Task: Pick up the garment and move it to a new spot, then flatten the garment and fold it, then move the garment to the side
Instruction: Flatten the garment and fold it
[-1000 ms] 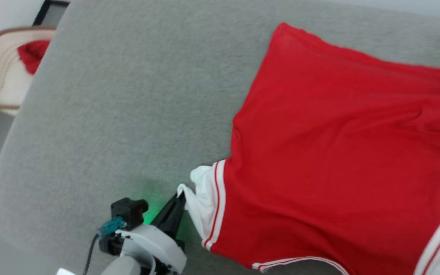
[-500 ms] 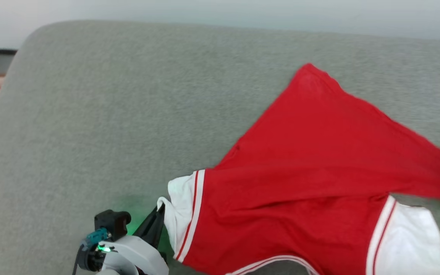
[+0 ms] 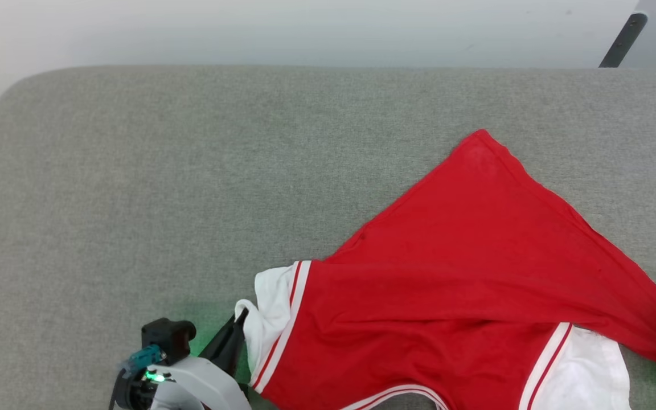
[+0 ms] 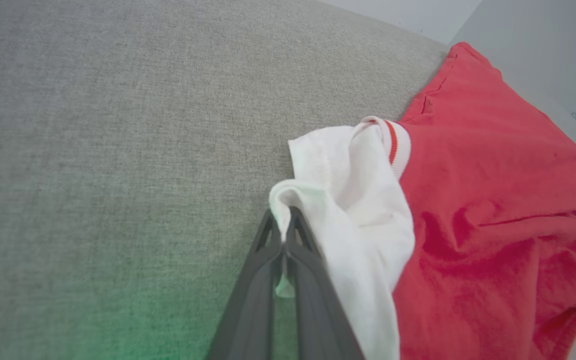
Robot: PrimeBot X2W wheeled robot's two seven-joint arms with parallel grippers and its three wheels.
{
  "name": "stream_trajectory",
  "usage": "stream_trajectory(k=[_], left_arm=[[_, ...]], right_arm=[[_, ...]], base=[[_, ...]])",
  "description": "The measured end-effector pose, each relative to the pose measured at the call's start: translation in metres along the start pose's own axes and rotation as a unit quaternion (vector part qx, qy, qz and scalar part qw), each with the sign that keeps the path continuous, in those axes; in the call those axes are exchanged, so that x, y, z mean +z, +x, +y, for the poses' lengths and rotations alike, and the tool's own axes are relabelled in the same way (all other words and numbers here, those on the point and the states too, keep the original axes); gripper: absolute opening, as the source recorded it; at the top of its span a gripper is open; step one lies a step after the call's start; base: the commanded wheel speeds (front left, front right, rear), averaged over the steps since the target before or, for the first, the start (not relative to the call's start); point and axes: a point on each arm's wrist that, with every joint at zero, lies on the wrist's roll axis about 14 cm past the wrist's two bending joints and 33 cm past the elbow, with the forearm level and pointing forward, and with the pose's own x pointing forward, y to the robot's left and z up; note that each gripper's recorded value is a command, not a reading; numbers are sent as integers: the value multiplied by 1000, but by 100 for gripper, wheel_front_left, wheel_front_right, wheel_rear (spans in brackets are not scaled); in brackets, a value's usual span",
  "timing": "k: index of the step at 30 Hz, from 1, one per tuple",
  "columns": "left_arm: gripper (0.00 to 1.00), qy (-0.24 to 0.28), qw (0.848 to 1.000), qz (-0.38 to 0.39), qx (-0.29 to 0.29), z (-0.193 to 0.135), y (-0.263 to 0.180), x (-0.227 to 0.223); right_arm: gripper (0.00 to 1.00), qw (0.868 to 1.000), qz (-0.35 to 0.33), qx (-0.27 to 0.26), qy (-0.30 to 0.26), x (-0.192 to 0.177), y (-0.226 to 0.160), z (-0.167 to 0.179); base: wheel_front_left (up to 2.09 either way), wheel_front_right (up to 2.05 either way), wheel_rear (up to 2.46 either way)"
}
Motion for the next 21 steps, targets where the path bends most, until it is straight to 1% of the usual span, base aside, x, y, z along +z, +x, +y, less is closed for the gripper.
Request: stream_trajectory(k=[1, 2, 3, 5, 8, 14, 17, 21], left_arm=[[0, 0, 1000, -1, -1, -1, 0, 0], [0, 1, 1000, -1, -2, -1, 0, 1], [0, 1, 1000, -1, -2, -1, 0, 1], [0, 1, 1000, -3, -3, -1, -1, 2], [0, 0, 1000, -5, -2, -1, -3, 3], [0, 0, 1000, -10, 2, 1, -4, 4], [0, -1, 1000, -11, 3, 1, -4, 5], [0, -5, 1000, -10, 4, 1, -4, 3]], right_arm=[[46, 1000, -5, -1, -3, 1, -1, 0], [92, 1000, -8, -2, -5, 0, -2, 1], [100, 1000, -10, -1, -3, -1, -3, 1], [100, 1000, -17, 1, 2, 0, -4, 3], [100, 1000, -31, 2, -6, 3, -10, 5], [100, 995, -91, 11, -43, 27, -26, 17], [100, 988, -134, 16, -80, 51, -37, 29], [100, 973, -179, 39, -139, 79, -47, 60]], base=[[0, 0, 0], [0, 0, 0], [0, 0, 0], [0, 0, 0], [0, 0, 0], [0, 0, 0], [0, 0, 0], [0, 0, 0]])
